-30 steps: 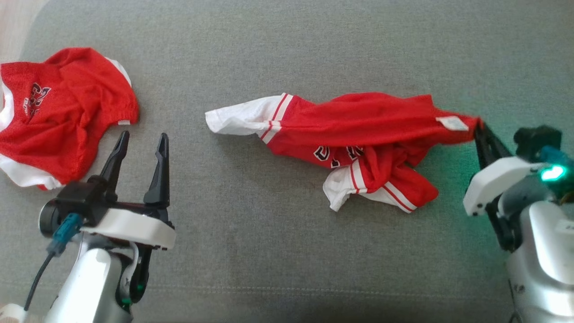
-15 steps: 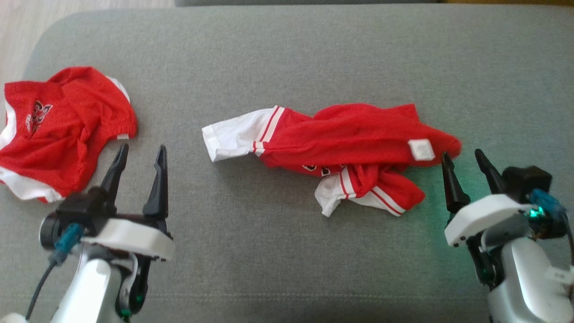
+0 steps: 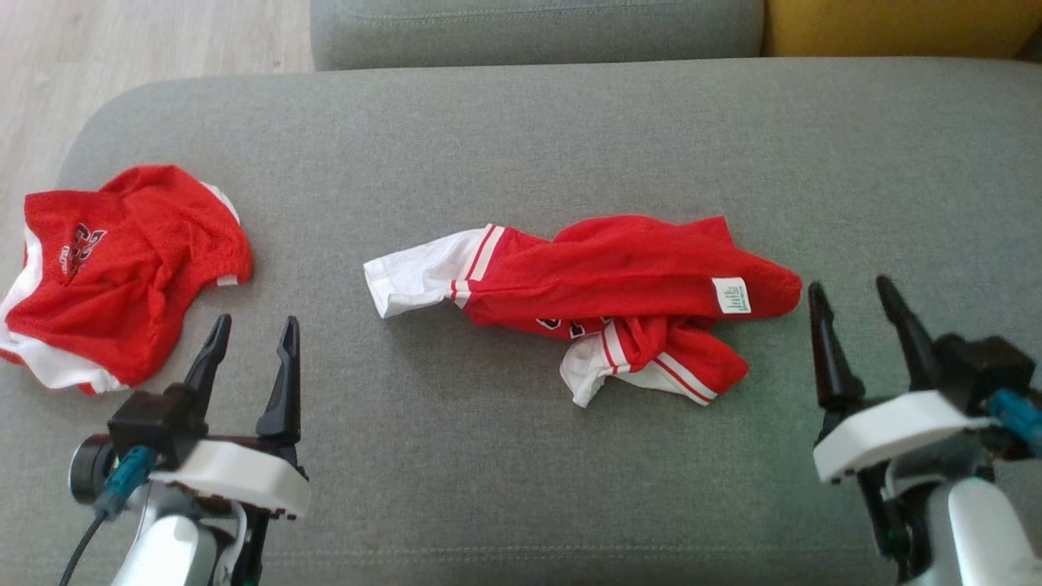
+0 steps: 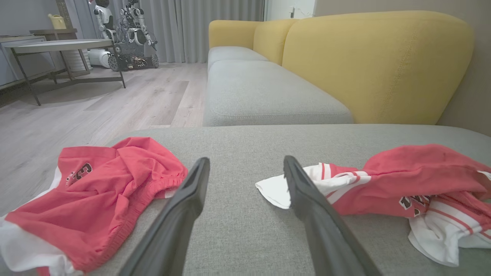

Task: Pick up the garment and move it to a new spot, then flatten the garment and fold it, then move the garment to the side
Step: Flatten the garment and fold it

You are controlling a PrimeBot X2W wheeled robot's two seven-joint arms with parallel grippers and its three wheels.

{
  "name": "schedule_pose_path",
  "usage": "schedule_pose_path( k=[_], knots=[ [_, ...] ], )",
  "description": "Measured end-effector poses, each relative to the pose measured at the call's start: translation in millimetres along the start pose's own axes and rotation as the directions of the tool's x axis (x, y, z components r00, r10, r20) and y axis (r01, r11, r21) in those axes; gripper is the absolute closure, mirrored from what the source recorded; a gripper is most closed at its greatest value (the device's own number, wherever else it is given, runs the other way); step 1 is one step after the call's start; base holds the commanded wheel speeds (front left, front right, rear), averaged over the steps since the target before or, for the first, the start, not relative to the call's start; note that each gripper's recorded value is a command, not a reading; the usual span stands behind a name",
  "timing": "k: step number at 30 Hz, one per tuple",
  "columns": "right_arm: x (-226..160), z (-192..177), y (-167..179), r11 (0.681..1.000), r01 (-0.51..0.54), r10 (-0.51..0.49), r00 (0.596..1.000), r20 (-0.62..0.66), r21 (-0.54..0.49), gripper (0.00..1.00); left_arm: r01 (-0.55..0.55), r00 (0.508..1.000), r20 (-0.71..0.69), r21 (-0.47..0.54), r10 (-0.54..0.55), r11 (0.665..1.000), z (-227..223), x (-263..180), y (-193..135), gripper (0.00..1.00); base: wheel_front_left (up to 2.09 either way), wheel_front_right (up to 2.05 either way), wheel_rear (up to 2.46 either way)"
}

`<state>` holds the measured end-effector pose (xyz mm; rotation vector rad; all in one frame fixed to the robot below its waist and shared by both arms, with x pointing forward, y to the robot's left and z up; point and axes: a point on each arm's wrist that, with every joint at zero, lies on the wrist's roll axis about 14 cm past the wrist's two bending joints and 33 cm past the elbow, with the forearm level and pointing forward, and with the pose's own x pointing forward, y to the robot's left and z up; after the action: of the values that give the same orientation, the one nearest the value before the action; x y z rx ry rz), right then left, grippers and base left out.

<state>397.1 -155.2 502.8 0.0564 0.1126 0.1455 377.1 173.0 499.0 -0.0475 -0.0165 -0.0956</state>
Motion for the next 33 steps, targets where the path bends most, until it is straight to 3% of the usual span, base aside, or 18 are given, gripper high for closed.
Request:
schedule_pose_path(
  k=[16,21,33],
  knots=[
    [-3.3,-7.0,5.8,1.000,-0.012,0.012,0.999,-0.034,0.012,0.00,0.014,1.000,-0.025,0.003,-0.013,1.000,-0.9,3.0,-1.6,0.00,0.00,0.00,0.00],
    [0.9,-12.5,7.6,1.000,-0.018,0.019,0.999,-0.050,0.017,0.00,0.124,0.991,-0.045,-0.022,-0.125,0.992,0.6,24.6,-28.4,0.00,0.00,0.00,0.00],
    [15.0,-28.8,-2.3,0.999,0.006,-0.001,0.996,-0.094,0.050,0.00,0.228,0.917,-0.277,-0.222,-0.286,0.948,-63.6,56.5,-75.8,0.00,0.00,0.00,0.00]
  ],
)
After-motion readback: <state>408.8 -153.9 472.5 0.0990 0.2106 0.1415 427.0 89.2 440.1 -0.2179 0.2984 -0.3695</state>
